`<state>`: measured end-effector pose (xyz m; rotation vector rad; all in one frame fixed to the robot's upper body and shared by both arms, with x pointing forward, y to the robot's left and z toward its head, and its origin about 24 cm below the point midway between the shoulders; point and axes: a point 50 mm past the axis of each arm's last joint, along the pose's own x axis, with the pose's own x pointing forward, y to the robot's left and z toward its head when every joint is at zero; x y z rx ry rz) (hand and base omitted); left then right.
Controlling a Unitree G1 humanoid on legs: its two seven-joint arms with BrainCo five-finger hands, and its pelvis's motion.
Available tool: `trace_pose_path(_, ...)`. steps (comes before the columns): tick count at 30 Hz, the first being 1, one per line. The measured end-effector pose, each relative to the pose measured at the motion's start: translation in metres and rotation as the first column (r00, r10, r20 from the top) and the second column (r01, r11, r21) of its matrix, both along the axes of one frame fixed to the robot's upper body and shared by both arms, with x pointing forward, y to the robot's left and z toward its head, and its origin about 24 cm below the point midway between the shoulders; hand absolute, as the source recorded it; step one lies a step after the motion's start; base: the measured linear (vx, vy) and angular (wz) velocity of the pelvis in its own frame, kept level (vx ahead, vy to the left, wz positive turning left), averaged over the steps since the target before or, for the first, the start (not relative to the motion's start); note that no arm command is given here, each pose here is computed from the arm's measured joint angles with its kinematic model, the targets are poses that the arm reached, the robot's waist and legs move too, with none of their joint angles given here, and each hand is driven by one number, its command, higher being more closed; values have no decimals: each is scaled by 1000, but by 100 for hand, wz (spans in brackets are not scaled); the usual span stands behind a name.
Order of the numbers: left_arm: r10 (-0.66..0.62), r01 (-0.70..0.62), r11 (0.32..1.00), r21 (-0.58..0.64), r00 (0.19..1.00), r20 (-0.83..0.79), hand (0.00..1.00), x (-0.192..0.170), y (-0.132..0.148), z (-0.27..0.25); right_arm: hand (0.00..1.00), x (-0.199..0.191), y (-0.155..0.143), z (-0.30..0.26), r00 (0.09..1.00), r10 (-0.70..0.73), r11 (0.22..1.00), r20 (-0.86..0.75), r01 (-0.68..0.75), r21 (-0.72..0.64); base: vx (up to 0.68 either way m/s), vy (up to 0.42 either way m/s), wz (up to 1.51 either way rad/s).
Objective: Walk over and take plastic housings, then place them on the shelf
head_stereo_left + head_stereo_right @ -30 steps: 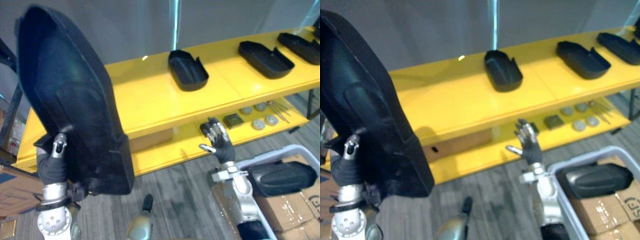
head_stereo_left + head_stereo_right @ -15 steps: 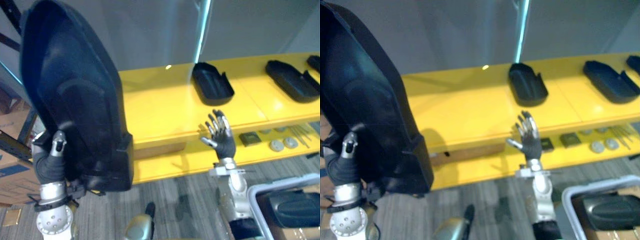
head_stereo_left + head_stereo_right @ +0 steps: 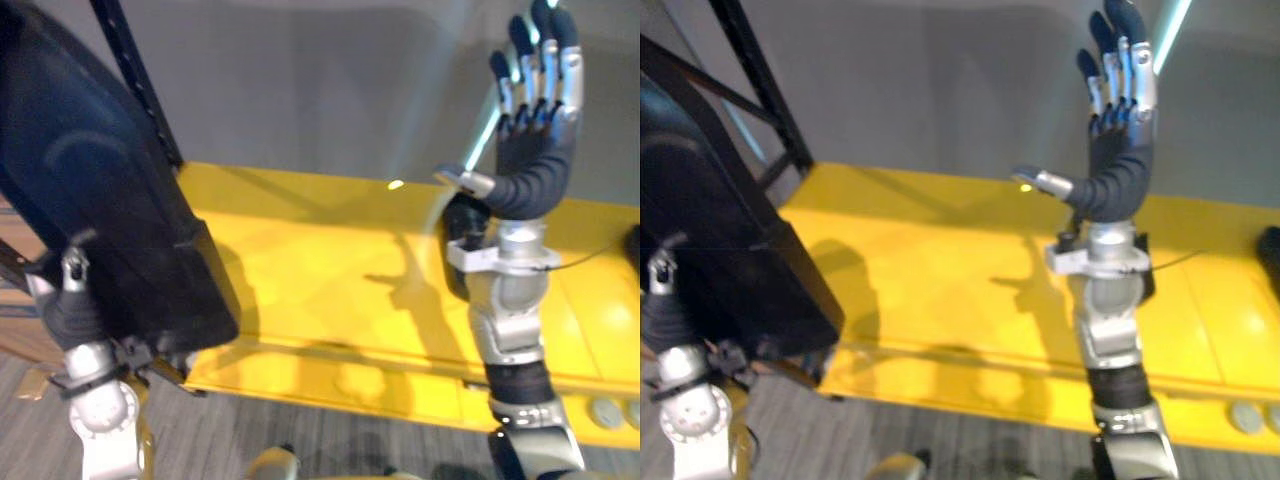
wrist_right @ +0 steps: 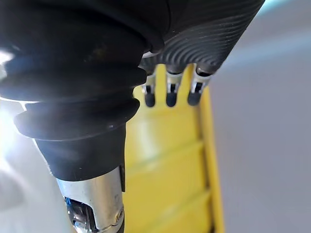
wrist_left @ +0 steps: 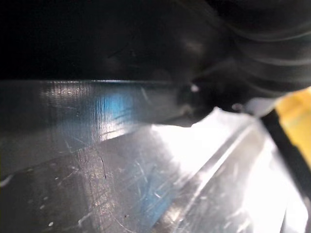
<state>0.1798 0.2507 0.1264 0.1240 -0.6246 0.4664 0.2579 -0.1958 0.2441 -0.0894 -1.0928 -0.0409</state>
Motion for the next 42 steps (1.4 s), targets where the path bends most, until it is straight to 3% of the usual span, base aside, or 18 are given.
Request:
trace_pose_path(3, -121, 118, 992, 34, 989, 81, 100, 2, -17, 18, 0, -23, -46, -16, 973, -224, 972, -60, 228, 63, 164, -47, 73)
trace_pose_path(5, -186, 181, 982, 45, 975, 121, 100, 4, -24, 27, 0, -41, -59, -25, 945, -316, 943, -80, 323, 81, 150, 14, 17)
trace_pose_path(12, -247, 250, 966, 72, 968, -52, 100, 24, -21, 20, 0, -72, -81, -72, 880, -405, 840, -248, 465, 278, 61, 18, -19)
trace_pose_path(17, -323, 315, 946, -72, 917, -232, 100, 53, -10, -4, 0, -85, -83, -96, 844, -408, 798, -347, 515, 314, -16, 9, -35)
trace_pose_path(18, -346, 318, 938, -141, 890, -298, 100, 64, -5, -16, 0, -85, -83, -96, 844, -409, 797, -348, 516, 313, -62, -3, -38)
trace_pose_path(25, -387, 292, 921, -257, 741, -548, 100, 110, 13, -53, 0, -87, -85, -100, 848, -388, 805, -362, 503, 314, -58, -13, -24)
trace_pose_path(30, -473, 320, 880, -350, 647, -598, 100, 132, 3, -57, 0, -79, -79, -99, 871, -328, 852, -366, 440, 283, -9, 3, -17)
trace_pose_path(32, -484, 310, 875, -371, 573, -662, 100, 139, -7, -67, 0, -75, -75, -98, 888, -280, 876, -364, 392, 281, 4, 4, -5)
trace_pose_path(42, -298, 238, 947, -217, 394, -870, 100, 161, -12, -74, 0, -61, -60, -95, 920, -153, 919, -361, 267, 290, -7, -1, 1)
